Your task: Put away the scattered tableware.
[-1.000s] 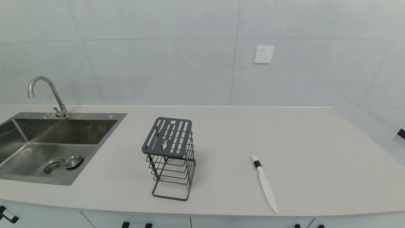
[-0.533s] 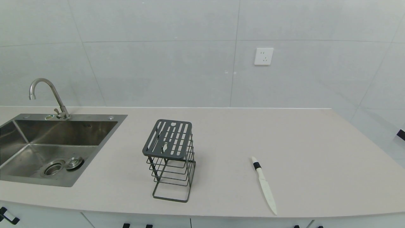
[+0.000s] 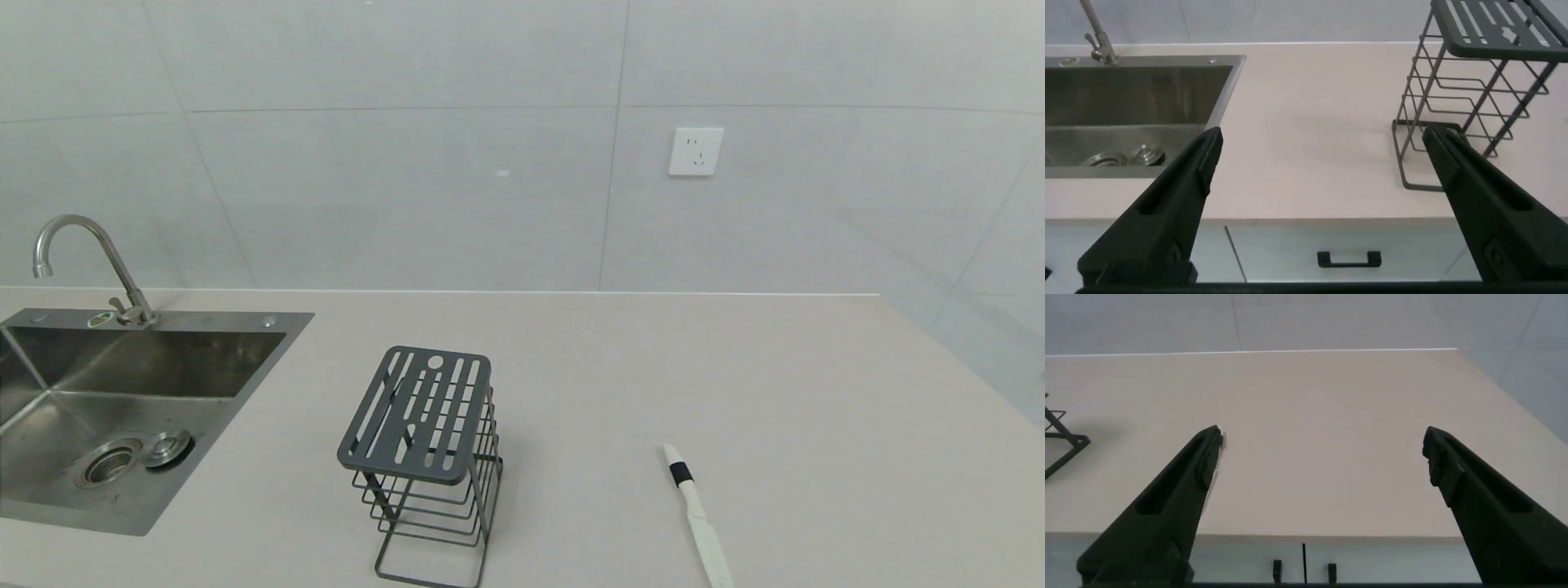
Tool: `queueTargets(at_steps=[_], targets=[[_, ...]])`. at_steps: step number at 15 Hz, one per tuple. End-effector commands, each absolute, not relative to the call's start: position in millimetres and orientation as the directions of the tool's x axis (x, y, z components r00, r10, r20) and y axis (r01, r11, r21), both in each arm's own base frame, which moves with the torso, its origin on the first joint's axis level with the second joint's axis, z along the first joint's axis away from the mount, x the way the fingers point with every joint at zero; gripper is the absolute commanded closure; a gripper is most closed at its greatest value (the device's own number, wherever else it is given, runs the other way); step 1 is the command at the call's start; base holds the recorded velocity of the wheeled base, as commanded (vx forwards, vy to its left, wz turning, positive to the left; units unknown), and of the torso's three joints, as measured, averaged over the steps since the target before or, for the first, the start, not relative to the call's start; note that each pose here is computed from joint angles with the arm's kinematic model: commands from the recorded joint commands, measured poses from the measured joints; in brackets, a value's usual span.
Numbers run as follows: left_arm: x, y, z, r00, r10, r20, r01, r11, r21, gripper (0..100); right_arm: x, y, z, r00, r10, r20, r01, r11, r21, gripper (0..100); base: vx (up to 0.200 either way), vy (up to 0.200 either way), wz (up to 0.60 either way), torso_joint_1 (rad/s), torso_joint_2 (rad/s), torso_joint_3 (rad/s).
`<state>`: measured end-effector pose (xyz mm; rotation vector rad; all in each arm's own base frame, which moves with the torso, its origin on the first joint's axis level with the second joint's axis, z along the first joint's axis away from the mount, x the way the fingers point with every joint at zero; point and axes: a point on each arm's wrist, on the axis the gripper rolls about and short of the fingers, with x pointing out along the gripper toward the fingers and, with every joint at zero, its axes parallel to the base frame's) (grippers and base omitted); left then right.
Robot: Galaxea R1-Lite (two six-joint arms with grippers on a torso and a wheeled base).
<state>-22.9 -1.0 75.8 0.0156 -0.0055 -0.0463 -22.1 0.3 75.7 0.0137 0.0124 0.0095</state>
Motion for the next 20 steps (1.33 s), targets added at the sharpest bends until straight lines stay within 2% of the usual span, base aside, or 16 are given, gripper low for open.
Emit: queueTargets(at_steps=[1, 4, 6, 10, 17, 18, 19, 20], targets=[[-22.8, -1.0, 76.0, 0.999, -0.049, 0.005, 0.049, 0.999, 0.019, 0, -22.1, 0.3, 75.8, 1.000, 0.011, -0.012, -0.011, 1.000, 0.014, 0, 0.000, 0.000, 0.00, 0.339, -0.12, 0.222], [-22.8, -1.1, 76.0, 0.999, -0.051, 0.005, 0.051, 0.999, 0.008, 0, -22.1, 0.3, 75.8, 1.000, 0.011, -0.012, -0.011, 1.000, 0.014, 0, 0.000, 0.000, 0.00, 0.323, -0.13, 0.181], [-22.8, -1.1, 76.0, 0.999, -0.051, 0.005, 0.051, 0.999, 0.009, 0, -22.0, 0.3, 75.4, 1.000, 0.011, -0.014, -0.011, 1.000, 0.014, 0, 0.000, 0.000, 0.00, 0.124, -0.05, 0.068], [-22.8, -1.1, 76.0, 0.999, -0.051, 0.005, 0.051, 0.999, 0.006, 0, -22.1, 0.3, 75.8, 1.000, 0.011, -0.012, -0.011, 1.000, 0.014, 0, 0.000, 0.000, 0.00, -0.072, 0.23, 0.173], [-22.8, -1.1, 76.0, 0.999, -0.051, 0.005, 0.051, 0.999, 0.014, 0, -22.1, 0.3, 75.7, 1.000, 0.009, -0.014, -0.009, 1.000, 0.015, 0, 0.000, 0.000, 0.00, -0.002, 0.01, 0.008], [-22.8, -1.1, 76.0, 0.999, -0.051, 0.005, 0.051, 0.999, 0.016, 0, -22.0, 0.3, 79.5, 1.000, 0.009, 0.026, -0.010, 1.000, 0.027, 0, 0.000, 0.000, 0.00, 0.000, 0.00, 0.000], [-22.8, -1.1, 76.0, 0.999, -0.051, 0.005, 0.051, 0.999, 0.017, 0, -24.5, 0.3, 98.9, 0.977, 0.012, 0.213, -0.020, 0.999, 0.036, 0, 0.000, 0.000, 0.00, 0.000, 0.00, 0.000], [-22.8, -1.2, 76.0, 0.999, -0.052, 0.005, 0.052, 0.998, 0.017, 0, -25.5, 0.4, 102.8, 0.970, 0.015, 0.243, -0.021, 1.000, 0.021, 0, 0.000, 0.000, 0.00, 0.000, 0.00, 0.000]])
